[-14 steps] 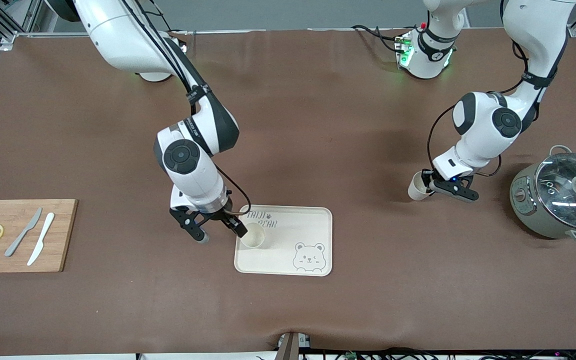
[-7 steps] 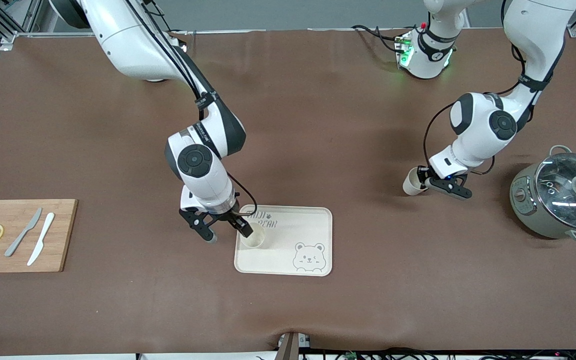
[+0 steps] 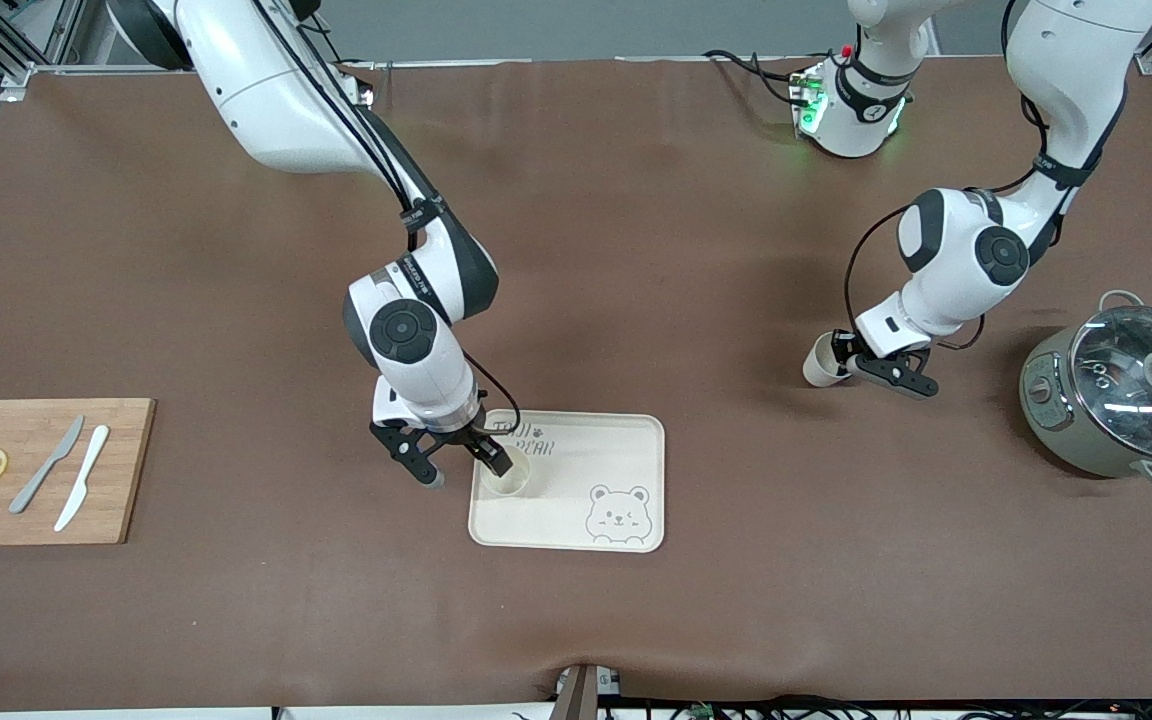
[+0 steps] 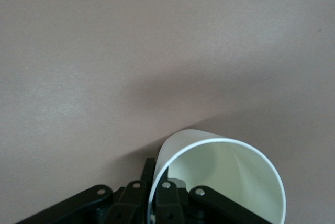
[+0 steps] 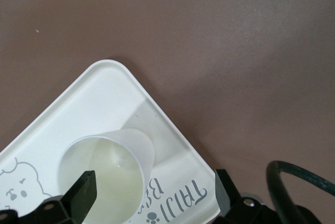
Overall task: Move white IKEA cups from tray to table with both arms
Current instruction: 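Grasp the other cup with the right gripper while the left lowers its cup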
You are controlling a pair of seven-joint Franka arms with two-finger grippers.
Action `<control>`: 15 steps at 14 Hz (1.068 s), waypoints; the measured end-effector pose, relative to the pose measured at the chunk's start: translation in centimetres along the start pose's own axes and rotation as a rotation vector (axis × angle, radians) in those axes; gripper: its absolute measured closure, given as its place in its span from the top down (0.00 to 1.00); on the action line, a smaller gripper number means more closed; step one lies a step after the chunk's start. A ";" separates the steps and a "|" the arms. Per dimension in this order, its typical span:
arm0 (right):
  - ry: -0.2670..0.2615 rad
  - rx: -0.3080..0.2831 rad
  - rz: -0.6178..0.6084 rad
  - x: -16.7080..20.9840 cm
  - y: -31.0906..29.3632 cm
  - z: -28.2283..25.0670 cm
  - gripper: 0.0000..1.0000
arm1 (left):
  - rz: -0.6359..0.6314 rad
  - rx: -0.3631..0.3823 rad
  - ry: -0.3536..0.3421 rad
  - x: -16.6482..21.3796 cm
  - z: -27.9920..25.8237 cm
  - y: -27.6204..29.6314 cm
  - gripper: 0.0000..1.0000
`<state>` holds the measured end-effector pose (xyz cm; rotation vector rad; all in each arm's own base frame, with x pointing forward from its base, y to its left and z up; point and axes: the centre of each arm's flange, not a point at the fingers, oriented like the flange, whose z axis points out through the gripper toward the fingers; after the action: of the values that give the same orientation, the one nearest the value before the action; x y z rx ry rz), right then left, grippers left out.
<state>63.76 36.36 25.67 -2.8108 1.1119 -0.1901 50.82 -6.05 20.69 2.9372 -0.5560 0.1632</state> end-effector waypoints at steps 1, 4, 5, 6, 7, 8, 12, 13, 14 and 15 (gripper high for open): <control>-0.001 -0.003 0.000 -0.1 0.1 0.4 1.00 | 0.004 0.001 0.001 -0.2 -0.1 -0.6 0.04; -0.003 -0.009 0.001 -0.3 0.2 1.1 1.00 | 0.008 0.003 0.002 -0.5 -0.2 -1.6 0.04; -0.002 -0.006 0.002 -0.4 0.1 1.3 1.00 | 0.008 0.003 0.002 -0.5 -0.2 -1.6 0.04; -0.002 -0.003 0.006 -0.5 0.2 1.6 1.00 | 0.008 0.003 0.002 -0.5 -0.2 -1.6 0.04; -0.002 -0.004 0.011 -0.6 0.2 2.1 1.00 | 0.009 0.003 0.001 -0.5 -0.1 -1.6 0.04; -0.003 -0.002 0.013 -0.9 0.2 2.7 1.00 | 0.009 0.002 0.001 -0.5 -0.1 -1.6 0.04; -0.005 -0.005 0.009 -2.0 0.3 4.4 1.00 | 0.007 -0.003 -0.004 -0.6 0.2 -1.6 0.04; -0.005 -0.006 0.009 -2.0 0.3 4.5 1.00 | 0.007 -0.004 -0.003 -0.6 0.2 -1.6 0.04; -0.004 -0.007 0.009 -1.9 0.3 4.5 1.00 | 0.007 -0.004 -0.003 -0.6 0.2 -1.6 0.04; -0.003 -0.006 0.010 -1.9 0.3 4.5 1.00 | 0.007 -0.004 -0.003 -0.6 0.2 -1.6 0.04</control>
<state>62.89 37.67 21.09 -2.8096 1.1272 -0.1814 50.89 -4.43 20.19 2.9327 -0.5668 0.1584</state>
